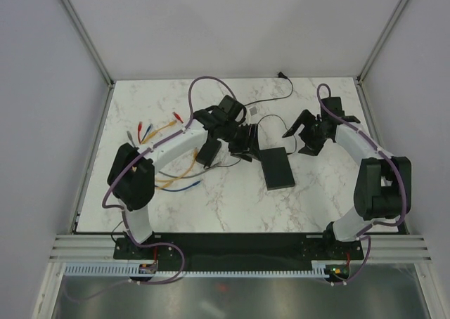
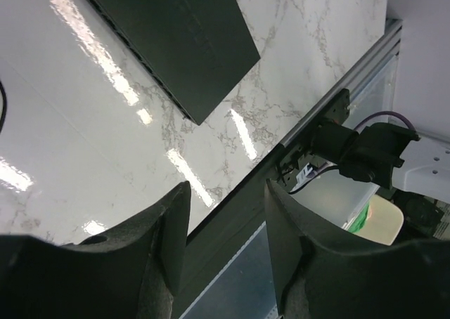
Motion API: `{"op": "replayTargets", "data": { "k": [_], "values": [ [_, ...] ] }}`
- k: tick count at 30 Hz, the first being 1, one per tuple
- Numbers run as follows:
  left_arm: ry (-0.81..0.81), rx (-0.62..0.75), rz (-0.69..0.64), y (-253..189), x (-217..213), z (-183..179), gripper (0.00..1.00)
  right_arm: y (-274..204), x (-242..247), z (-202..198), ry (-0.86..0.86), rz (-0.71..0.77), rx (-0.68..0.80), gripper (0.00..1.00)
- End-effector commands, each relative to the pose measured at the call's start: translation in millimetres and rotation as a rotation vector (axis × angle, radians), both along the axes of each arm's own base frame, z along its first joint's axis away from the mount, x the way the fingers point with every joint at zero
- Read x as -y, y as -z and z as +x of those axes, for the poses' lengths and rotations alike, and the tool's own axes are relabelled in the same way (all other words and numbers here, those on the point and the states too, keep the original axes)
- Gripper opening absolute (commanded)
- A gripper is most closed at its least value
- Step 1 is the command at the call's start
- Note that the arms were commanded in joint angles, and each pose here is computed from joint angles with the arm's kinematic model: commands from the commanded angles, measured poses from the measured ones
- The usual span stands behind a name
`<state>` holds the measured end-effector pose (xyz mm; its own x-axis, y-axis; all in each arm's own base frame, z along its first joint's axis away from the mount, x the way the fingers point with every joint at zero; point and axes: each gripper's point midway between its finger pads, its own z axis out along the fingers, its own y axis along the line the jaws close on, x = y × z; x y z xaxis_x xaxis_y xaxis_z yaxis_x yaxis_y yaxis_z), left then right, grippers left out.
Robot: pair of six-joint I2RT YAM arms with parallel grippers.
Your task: Pull the plug from the switch port
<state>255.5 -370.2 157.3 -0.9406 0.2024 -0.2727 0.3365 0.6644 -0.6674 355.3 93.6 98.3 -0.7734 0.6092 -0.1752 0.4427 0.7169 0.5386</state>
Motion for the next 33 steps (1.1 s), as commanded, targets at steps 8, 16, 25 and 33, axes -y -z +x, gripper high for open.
{"op": "replayTargets", "data": {
  "k": [8, 16, 25, 33],
  "values": [
    [-0.102, 0.198, 0.144, -21.9, -24.5, 41.2, 0.57, 8.1, 1.4, 10.1, 0.156, -0.047, -0.04, 0.8],
    [-0.075, 0.187, 0.094, -28.6, -28.8, 41.7, 0.59, 19.6, 13.2, -1.6, 0.302, -0.103, -0.083, 0.68],
    [0.01, 0.074, 0.017, -7.3, 25.2, 36.0, 0.48, 23.9, 19.4, 10.5, 0.441, -0.151, -0.078, 0.59],
    [0.101, 0.312, 0.114, 23.2, 70.3, 48.0, 0.53, 50.3, 14.1, 5.1, 0.493, -0.159, -0.149, 0.52]
  ]
}}
